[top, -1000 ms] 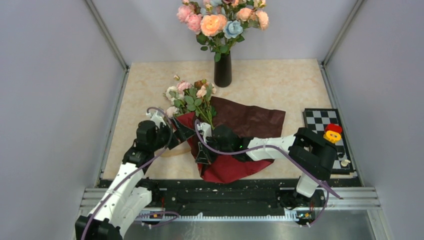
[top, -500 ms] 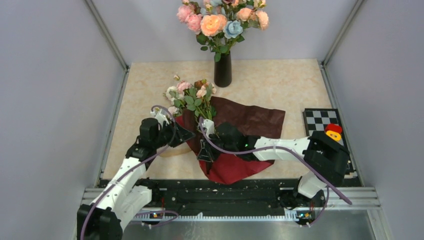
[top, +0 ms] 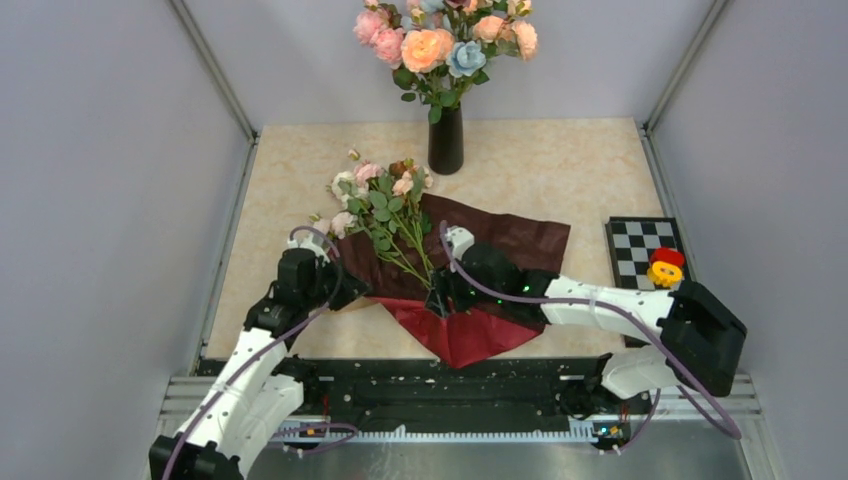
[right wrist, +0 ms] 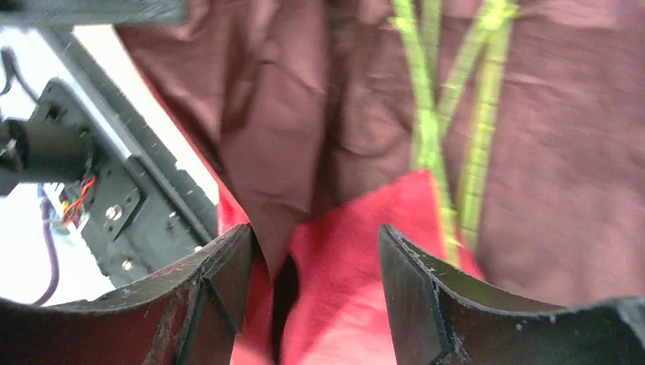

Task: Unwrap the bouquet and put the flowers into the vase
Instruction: Unfold the wrapping paper at the center of the board.

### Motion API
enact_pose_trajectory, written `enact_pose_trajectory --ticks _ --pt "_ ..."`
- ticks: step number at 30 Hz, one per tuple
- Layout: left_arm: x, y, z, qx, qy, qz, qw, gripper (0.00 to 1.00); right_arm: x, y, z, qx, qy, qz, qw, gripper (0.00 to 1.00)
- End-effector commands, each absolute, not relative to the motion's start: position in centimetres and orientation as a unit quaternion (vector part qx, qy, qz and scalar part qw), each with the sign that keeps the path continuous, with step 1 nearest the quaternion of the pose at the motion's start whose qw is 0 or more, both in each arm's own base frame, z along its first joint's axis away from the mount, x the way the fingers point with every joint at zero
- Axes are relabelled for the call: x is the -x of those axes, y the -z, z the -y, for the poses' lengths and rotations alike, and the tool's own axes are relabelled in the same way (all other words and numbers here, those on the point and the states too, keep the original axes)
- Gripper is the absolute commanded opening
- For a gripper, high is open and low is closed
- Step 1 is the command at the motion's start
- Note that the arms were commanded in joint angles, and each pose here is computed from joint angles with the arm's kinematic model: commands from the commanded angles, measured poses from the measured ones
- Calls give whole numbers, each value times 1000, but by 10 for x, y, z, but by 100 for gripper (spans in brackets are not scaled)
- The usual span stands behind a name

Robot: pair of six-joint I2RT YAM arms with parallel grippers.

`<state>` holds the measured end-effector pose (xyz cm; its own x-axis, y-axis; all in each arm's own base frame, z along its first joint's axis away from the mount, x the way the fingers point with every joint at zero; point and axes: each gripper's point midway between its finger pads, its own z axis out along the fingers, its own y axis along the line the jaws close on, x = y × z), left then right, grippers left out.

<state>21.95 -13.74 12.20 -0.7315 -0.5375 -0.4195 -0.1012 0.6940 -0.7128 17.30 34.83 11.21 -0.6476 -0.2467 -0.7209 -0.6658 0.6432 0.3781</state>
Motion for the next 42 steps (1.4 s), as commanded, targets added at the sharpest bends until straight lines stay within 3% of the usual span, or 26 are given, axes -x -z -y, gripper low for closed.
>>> enact_pose_trajectory --ticks 1,13,19,28,38,42 --pt "-193 -96 106 247 255 -891 283 0 -207 -95 -293 165 -275 -888 331 63" --pt "-153 -95 91 305 222 -894 239 4 -270 -88 -170 -8 -179 -908 378 79" --pt "-155 -110 78 314 196 -891 263 5 -284 -83 -100 -111 -129 -904 393 80" --pt "-159 -113 75 307 183 -895 267 5 -295 -73 -52 -186 -100 -884 416 81" --pt "-167 -111 79 295 187 -898 266 2 -336 -69 -56 -186 -121 -871 438 56" --pt "-175 -105 84 289 195 -899 264 0 -357 -71 -49 -199 -105 -867 444 31"
